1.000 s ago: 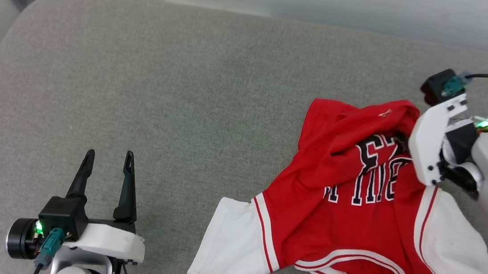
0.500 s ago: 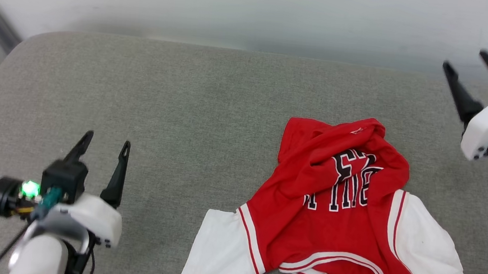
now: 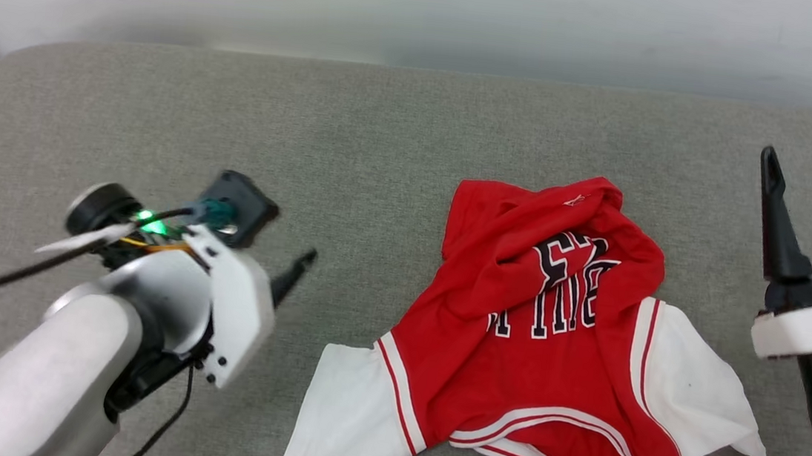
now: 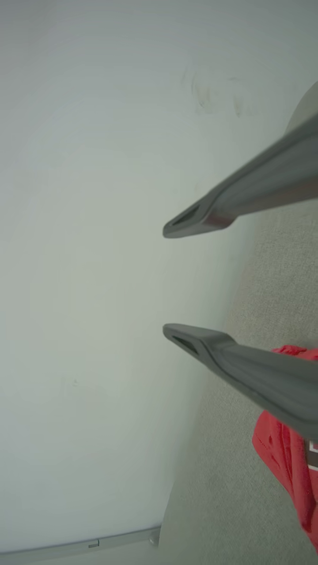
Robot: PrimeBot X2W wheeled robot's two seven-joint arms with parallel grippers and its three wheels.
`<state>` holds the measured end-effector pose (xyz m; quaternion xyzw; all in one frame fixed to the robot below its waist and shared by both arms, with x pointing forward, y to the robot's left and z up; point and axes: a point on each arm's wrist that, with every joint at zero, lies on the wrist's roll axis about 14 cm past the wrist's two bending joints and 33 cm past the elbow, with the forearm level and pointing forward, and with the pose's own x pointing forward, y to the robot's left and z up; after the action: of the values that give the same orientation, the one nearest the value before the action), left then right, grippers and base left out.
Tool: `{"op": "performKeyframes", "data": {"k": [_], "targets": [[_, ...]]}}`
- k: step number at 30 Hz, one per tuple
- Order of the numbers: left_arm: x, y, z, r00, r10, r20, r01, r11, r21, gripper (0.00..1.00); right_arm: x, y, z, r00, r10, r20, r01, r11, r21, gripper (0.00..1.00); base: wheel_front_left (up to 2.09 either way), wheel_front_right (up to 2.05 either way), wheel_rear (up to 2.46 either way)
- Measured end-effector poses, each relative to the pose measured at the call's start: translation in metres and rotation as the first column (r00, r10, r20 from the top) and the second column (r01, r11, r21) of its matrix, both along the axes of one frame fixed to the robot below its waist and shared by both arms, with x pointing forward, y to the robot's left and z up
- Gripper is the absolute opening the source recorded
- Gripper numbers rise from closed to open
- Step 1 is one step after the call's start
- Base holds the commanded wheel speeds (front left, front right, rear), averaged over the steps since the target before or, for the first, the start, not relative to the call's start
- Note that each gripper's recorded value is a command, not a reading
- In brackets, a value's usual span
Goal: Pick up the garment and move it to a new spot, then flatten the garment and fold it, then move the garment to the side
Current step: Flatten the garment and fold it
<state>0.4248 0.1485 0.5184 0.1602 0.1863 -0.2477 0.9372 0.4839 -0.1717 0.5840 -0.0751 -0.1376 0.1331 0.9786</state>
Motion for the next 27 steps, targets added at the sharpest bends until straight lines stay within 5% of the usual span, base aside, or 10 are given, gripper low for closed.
{"op": "performKeyframes", "data": {"k": [6, 11, 17, 27], "targets": [[-0.019, -0.032, -0.025, 0.948, -0.165, -0.272, 0.191, 0.979, 0.072, 1.00, -0.022, -0.006, -0.003, 0.999, -0.049, 0.011, 0.048, 0.999, 0.010, 1.00, 0.00, 0.00, 0.00], [-0.037, -0.048, -0.050, 0.855, -0.242, -0.459, 0.337, 0.931, 0.137, 1.00, -0.032, -0.007, -0.009, 0.998, -0.063, -0.009, 0.063, 0.998, 0.002, 1.00, 0.00, 0.00, 0.00], [-0.047, -0.051, -0.089, 0.750, -0.246, -0.614, 0.452, 0.868, 0.205, 1.00, -0.034, -0.006, -0.021, 0.997, -0.068, -0.043, 0.068, 0.998, -0.001, 1.00, 0.00, 0.00, 0.00], [-0.058, -0.041, -0.141, 0.648, -0.166, -0.743, 0.535, 0.794, 0.289, 1.00, -0.032, -0.012, -0.045, 0.992, -0.082, -0.099, 0.082, 0.997, -0.007, 1.00, 0.00, 0.00, 0.00]]}}
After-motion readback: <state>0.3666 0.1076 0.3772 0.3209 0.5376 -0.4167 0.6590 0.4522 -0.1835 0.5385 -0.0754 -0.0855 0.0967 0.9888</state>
